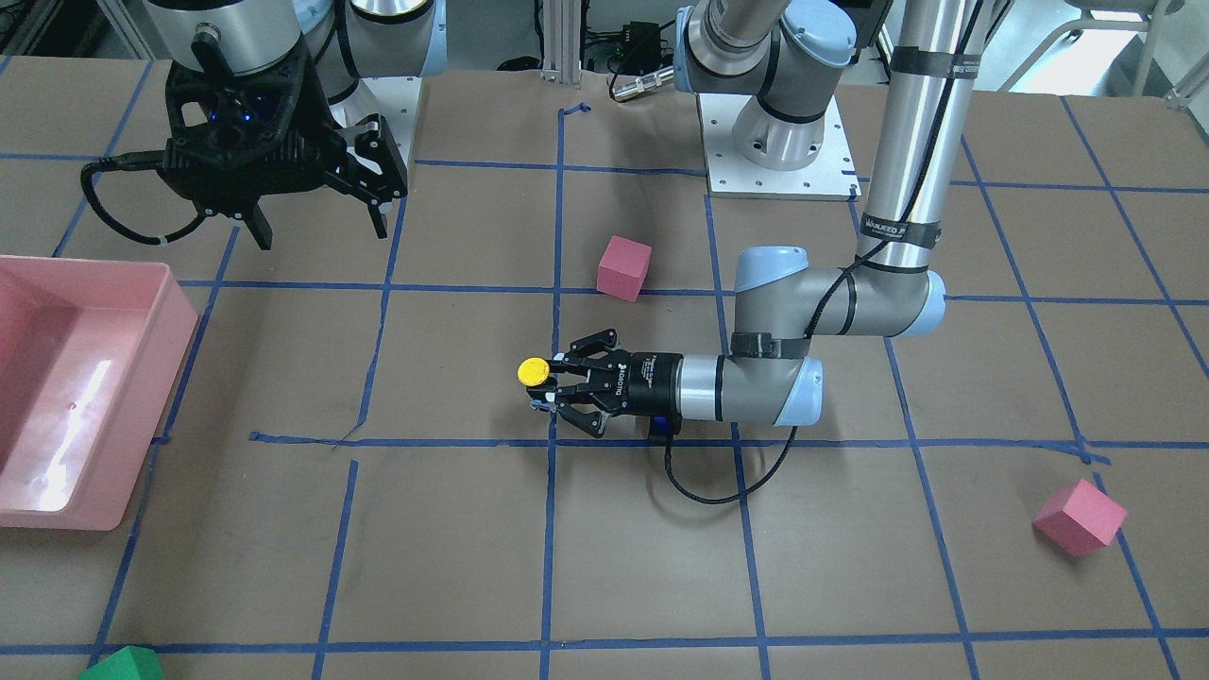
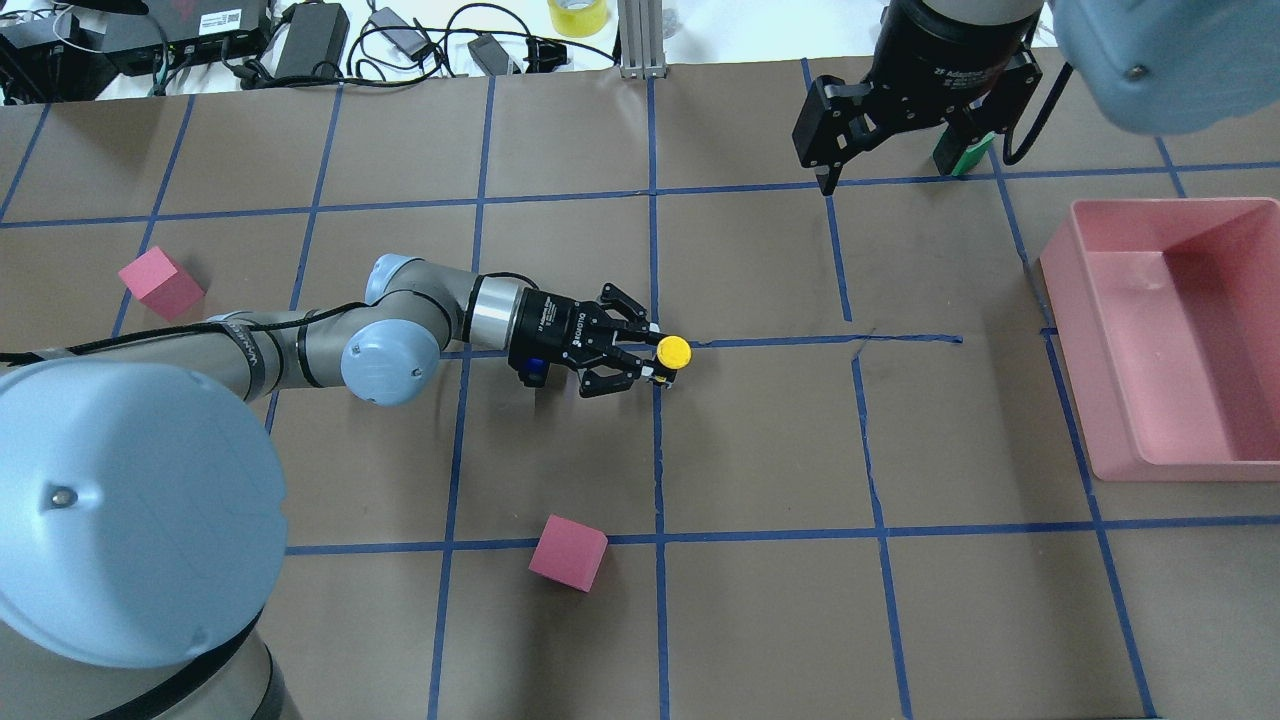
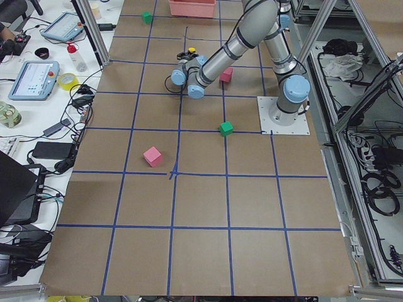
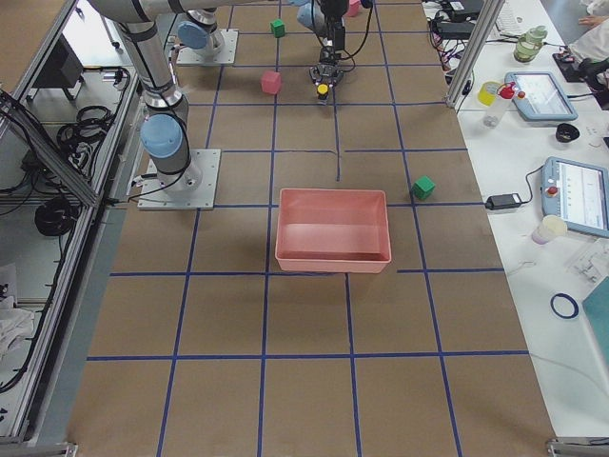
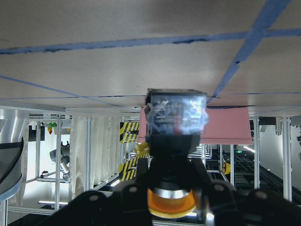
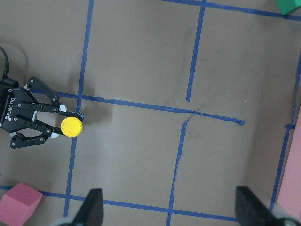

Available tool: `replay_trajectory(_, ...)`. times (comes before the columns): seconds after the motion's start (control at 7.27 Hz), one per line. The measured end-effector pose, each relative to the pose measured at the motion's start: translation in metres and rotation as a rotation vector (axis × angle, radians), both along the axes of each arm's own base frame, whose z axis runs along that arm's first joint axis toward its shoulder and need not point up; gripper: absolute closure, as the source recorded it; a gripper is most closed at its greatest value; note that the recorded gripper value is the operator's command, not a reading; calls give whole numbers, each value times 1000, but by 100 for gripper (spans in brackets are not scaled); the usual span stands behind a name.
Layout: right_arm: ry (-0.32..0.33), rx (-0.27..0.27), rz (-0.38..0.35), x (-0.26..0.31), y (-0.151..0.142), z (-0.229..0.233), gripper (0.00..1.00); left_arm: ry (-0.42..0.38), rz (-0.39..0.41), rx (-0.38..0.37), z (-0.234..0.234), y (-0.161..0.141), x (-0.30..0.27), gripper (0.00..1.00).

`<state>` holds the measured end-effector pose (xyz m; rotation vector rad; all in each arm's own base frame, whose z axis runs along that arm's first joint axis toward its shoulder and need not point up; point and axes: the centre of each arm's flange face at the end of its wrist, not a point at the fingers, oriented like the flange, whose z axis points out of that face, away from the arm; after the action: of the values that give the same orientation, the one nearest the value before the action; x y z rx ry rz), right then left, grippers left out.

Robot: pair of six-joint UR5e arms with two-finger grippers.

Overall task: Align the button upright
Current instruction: 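Rotate the switch with the left gripper to stand it yellow cap up, then open the left gripper and lift it off the upright switch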

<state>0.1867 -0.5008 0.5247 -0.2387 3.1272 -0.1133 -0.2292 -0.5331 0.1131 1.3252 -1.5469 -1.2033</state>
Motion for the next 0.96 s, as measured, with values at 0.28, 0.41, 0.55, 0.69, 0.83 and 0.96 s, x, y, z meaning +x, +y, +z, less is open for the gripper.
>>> replay_trajectory(0.28,0,1,1,0,0,-1,0,-3,3,7,-5,-1,3,75)
replay_trajectory(0.41,0,0,0,0,0,-1,0,-6,1,8,-7,0,4,71)
replay_trajectory(0.55,0,0,0,0,0,-2,0,-10,-1,11,-9,0,4,39)
replay_trajectory(0.69,-1,0,0,0,0,-2,0,-12,-2,13,-10,0,4,6)
replay_trajectory(0.83,-1,0,0,0,0,-2,0,-14,-4,14,-11,0,5,5)
replay_trajectory(0.96,-1,0,-1,0,0,-2,0,-16,-5,17,-12,1,5,5)
